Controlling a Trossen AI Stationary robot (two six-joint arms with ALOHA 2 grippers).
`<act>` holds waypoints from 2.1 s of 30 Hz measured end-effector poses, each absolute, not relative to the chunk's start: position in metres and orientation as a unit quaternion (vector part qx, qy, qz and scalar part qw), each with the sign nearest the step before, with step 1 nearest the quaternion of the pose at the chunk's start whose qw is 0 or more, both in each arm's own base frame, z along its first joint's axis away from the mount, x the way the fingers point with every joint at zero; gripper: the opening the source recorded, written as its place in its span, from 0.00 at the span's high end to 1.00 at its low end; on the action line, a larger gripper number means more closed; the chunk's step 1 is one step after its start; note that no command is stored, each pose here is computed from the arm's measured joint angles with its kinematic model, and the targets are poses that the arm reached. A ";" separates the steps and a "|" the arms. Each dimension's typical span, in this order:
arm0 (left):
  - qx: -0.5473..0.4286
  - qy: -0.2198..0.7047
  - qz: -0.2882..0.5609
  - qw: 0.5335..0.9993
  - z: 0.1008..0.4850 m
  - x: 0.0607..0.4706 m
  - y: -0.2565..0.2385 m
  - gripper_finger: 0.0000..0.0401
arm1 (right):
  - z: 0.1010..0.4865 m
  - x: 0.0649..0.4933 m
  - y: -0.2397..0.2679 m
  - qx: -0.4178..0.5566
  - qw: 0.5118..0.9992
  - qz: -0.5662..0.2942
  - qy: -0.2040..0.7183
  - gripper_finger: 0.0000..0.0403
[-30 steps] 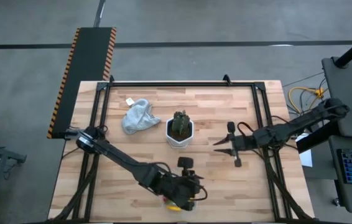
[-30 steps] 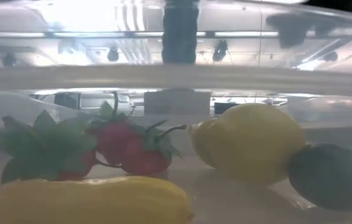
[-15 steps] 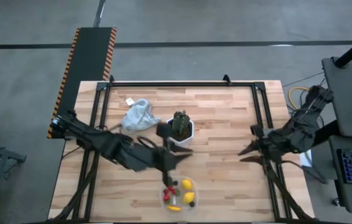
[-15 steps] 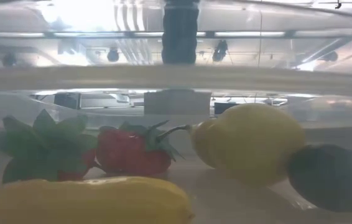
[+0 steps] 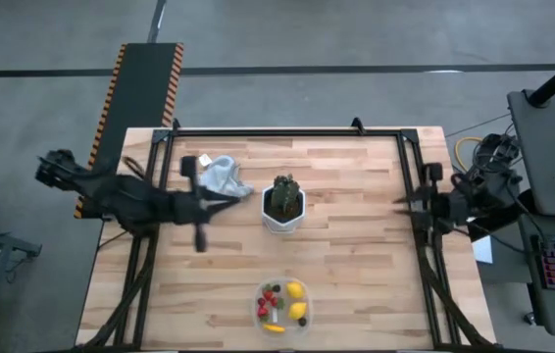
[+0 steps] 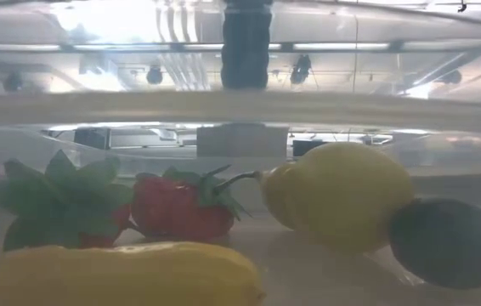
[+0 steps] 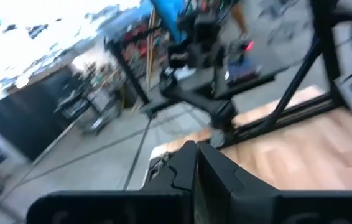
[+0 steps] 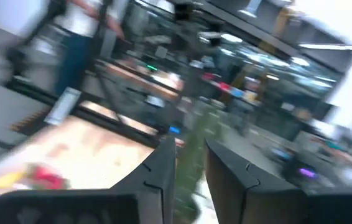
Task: Pick and placing Produce into tupperware
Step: Return to Home Position
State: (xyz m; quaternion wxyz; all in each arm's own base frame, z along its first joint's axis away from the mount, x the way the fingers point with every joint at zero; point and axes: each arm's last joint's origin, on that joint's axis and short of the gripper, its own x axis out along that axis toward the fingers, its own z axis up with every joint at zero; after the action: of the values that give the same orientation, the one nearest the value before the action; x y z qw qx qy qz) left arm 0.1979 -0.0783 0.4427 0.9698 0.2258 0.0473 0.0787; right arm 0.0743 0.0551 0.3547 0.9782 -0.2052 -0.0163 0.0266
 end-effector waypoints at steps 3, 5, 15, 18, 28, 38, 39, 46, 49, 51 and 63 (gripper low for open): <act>0.214 0.019 0.055 0.975 0.429 0.170 -0.066 1.00 | 0.355 0.074 0.051 -0.214 0.976 -0.036 -0.002 0.82; 0.205 0.014 0.055 0.977 0.417 0.153 -0.058 1.00 | 0.354 0.073 0.049 -0.215 0.975 -0.058 0.006 0.83; 0.156 0.004 0.074 0.985 0.360 0.087 -0.025 1.00 | 0.346 0.066 0.038 -0.182 0.978 -0.100 0.033 0.82; 0.144 -0.021 0.060 0.988 0.342 0.071 -0.018 1.00 | 0.346 0.064 0.035 -0.177 0.978 -0.103 0.032 0.82; 0.093 -0.122 -0.025 0.988 0.271 0.064 -0.020 1.00 | 0.345 0.064 0.036 -0.166 0.980 -0.103 0.031 0.82; 0.079 -0.131 -0.016 0.988 0.238 0.080 -0.025 1.00 | 0.344 0.065 0.036 -0.154 0.982 -0.104 0.031 0.83; 0.075 -0.130 -0.019 0.988 0.234 0.084 -0.027 1.00 | 0.343 0.065 0.037 -0.155 0.982 -0.104 0.032 0.83; 0.054 -0.086 -0.015 0.995 0.210 0.103 -0.030 1.00 | 0.334 0.067 0.039 -0.158 0.980 -0.115 0.040 0.83; 0.062 -0.074 0.000 0.995 0.214 0.108 -0.025 1.00 | 0.330 0.069 0.040 -0.154 0.980 -0.118 0.043 0.83; 0.066 -0.059 0.018 0.996 0.213 0.110 -0.020 1.00 | 0.327 0.069 0.041 -0.152 0.980 -0.118 0.045 0.83; 0.051 -0.031 0.038 0.997 0.204 0.102 -0.002 1.00 | 0.321 0.071 0.043 -0.140 0.983 -0.113 0.048 0.81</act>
State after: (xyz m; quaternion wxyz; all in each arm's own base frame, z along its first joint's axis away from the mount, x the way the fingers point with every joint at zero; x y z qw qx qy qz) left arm 0.1023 -0.0018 0.2036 0.9975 0.0512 -0.0315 0.0378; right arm 0.0709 0.0435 0.3208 0.9825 -0.1395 0.0479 -0.1133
